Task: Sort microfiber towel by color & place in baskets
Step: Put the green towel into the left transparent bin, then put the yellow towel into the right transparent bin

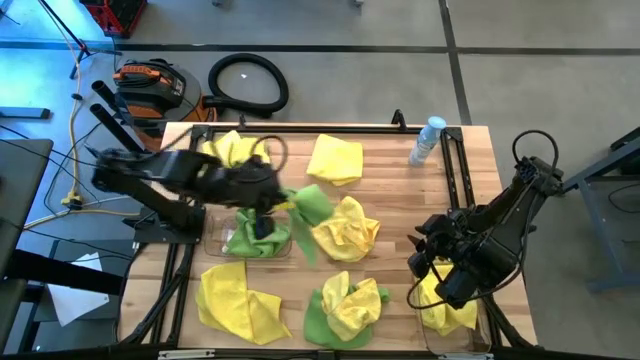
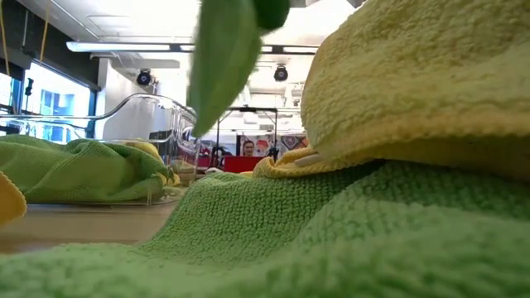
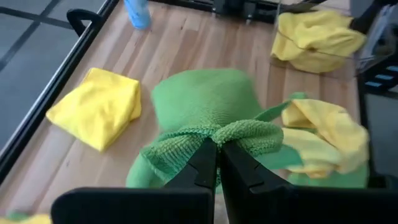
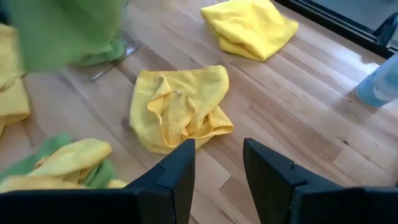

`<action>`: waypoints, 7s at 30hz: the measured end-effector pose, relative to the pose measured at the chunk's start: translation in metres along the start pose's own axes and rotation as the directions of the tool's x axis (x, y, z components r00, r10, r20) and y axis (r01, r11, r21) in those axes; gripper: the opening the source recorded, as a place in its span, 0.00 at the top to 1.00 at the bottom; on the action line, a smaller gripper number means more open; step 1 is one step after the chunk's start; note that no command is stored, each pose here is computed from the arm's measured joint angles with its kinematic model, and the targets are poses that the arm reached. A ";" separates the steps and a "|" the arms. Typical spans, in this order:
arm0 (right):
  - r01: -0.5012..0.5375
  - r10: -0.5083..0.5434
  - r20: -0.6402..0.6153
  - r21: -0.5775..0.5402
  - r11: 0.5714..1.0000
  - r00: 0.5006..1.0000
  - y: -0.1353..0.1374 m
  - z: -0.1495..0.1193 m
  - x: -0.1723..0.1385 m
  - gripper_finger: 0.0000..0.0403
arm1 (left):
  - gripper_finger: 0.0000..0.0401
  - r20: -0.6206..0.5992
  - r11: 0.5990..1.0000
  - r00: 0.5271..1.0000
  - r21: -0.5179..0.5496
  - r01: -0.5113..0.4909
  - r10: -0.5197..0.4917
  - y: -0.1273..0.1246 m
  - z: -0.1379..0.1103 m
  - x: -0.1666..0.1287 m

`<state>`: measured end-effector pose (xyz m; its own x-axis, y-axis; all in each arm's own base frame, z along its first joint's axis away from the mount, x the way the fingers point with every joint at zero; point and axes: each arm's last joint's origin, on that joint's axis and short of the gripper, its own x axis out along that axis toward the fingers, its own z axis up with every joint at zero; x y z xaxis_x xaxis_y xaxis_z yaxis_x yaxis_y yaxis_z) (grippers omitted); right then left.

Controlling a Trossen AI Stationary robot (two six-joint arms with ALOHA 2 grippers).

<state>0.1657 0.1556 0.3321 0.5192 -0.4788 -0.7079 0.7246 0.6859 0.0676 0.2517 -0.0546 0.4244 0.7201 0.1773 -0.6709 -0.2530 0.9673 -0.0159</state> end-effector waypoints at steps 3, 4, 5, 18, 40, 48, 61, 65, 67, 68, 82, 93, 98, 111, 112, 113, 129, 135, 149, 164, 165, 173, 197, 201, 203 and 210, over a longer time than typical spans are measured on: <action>0.025 -0.025 0.002 0.028 0.999 1.000 0.000 0.006 0.006 0.68 | 1.00 0.005 1.000 1.000 -0.022 0.003 -0.003 0.000 -0.010 -0.024; 0.033 -0.033 0.002 0.039 0.999 0.999 0.000 0.008 0.008 0.68 | 1.00 0.001 1.000 1.000 -0.029 -0.002 0.002 0.001 -0.015 -0.031; 0.040 -0.040 0.002 0.048 0.998 0.999 0.000 0.010 0.010 0.68 | 1.00 -0.009 0.999 1.000 -0.037 -0.012 0.011 0.001 -0.019 -0.037; -0.015 0.015 0.024 0.020 1.000 1.000 0.017 0.045 0.043 0.68 | 1.00 -0.245 0.987 0.961 -0.071 -0.147 0.125 0.008 -0.062 -0.059; -0.020 0.019 0.027 0.037 0.999 0.999 0.018 0.068 0.062 0.68 | 1.00 -0.351 0.968 0.906 0.003 -0.251 0.236 0.012 -0.090 -0.018; -0.039 0.037 0.037 0.035 0.999 0.999 0.019 0.076 0.068 0.68 | 1.00 -0.436 0.972 0.893 -0.136 -0.190 0.113 0.008 -0.123 0.048; -0.048 0.046 0.046 0.051 0.998 0.998 0.020 0.080 0.071 0.68 | 1.00 -0.517 0.767 0.854 -0.527 -0.365 0.050 0.019 -0.179 0.104; -0.049 0.046 0.046 0.051 0.998 0.998 0.020 0.080 0.071 0.68 | 1.00 -0.516 0.676 0.856 -0.623 -0.393 0.022 0.022 -0.195 0.116; -0.050 0.048 0.047 0.052 0.997 0.998 0.020 0.080 0.071 0.68 | 1.00 -0.511 0.645 0.860 -0.653 -0.397 0.012 0.023 -0.202 0.121; -0.051 0.049 0.048 0.053 0.997 0.998 0.020 0.080 0.071 0.68 | 1.00 -0.508 0.631 0.861 -0.665 -0.400 0.010 0.024 -0.204 0.123; -0.053 0.051 0.049 0.037 0.998 0.997 0.020 0.080 0.071 0.68 | 0.89 -0.518 0.512 0.855 -0.731 -0.452 0.016 0.029 -0.229 0.133; -0.054 0.052 0.050 0.031 0.998 0.997 0.020 0.081 0.071 0.68 | 0.74 -0.529 0.490 0.847 -0.752 -0.440 -0.051 0.029 -0.228 0.127; -0.043 0.040 0.051 0.042 0.998 0.998 0.019 0.083 0.073 0.68 | 0.74 -0.496 0.456 0.861 -0.796 -0.399 -0.111 0.029 -0.219 0.114; -0.020 0.018 0.037 0.046 0.999 0.999 0.014 0.091 0.081 0.68 | 0.74 -0.399 0.471 0.913 -0.792 -0.388 0.082 0.039 -0.179 0.068; -0.018 0.016 0.036 0.048 0.999 0.999 0.013 0.091 0.081 0.68 | 0.74 -0.398 0.462 0.911 -0.792 -0.400 0.106 0.040 -0.180 0.070; -0.016 0.014 0.036 0.044 0.999 0.999 0.013 0.092 0.082 0.68 | 0.74 -0.398 0.454 0.909 -0.792 -0.409 0.123 0.039 -0.180 0.073; -0.015 0.015 0.028 0.009 1.000 1.000 0.012 0.094 0.084 0.68 | 0.74 -0.623 0.439 0.753 -0.628 -0.642 0.211 0.017 -0.204 0.147; -0.016 0.016 0.027 0.009 1.000 1.000 0.012 0.094 0.084 0.68 | 0.74 -0.636 0.453 0.747 -0.617 -0.644 0.195 0.012 -0.207 0.158; -0.017 0.016 0.019 0.033 0.999 1.000 0.010 0.098 0.087 0.68 | 0.74 -0.500 0.536 0.853 -0.684 -0.495 0.150 0.029 -0.163 0.075; -0.046 0.055 -0.052 0.159 0.986 0.997 0.028 0.130 0.189 0.68 | 0.74 -0.366 0.965 0.929 -0.220 -0.142 0.053 0.057 -0.159 0.023; -0.050 0.060 -0.058 0.163 0.985 0.997 0.025 0.134 0.197 0.68 | 0.74 -0.354 0.973 0.934 -0.194 -0.127 0.051 0.059 -0.159 0.020; -0.042 0.072 -0.121 0.235 0.971 0.990 -0.012 0.164 0.258 0.62 | 0.74 -0.271 0.992 0.962 -0.107 -0.071 0.040 0.078 -0.166 -0.009; 0.179 -0.065 -0.494 0.187 0.966 0.867 -0.064 0.137 0.405 0.28 | 0.74 -0.143 0.983 0.986 -0.151 -0.104 0.083 0.100 -0.179 -0.041; 0.219 -0.107 -0.571 0.130 0.967 0.814 -0.057 0.126 0.416 0.30 | 0.74 -0.143 0.983 0.986 -0.151 -0.104 0.083 0.100 -0.179 -0.041; 0.212 -0.113 -0.571 0.110 0.971 0.813 -0.051 0.123 0.416 0.34 | 0.74 -0.144 0.982 0.986 -0.157 -0.105 0.083 0.100 -0.179 -0.041; 0.187 -0.109 -0.569 0.080 0.979 0.815 -0.042 0.125 0.414 0.67 | 0.74 -0.143 0.981 0.986 -0.160 -0.106 0.083 0.100 -0.179 -0.041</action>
<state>0.4068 -0.1401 0.1242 0.0858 -0.1530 -0.9845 0.8429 0.5380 -0.0101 0.0815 0.0022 0.3178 0.5966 0.2294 -0.7690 -0.4277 0.9017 -0.0629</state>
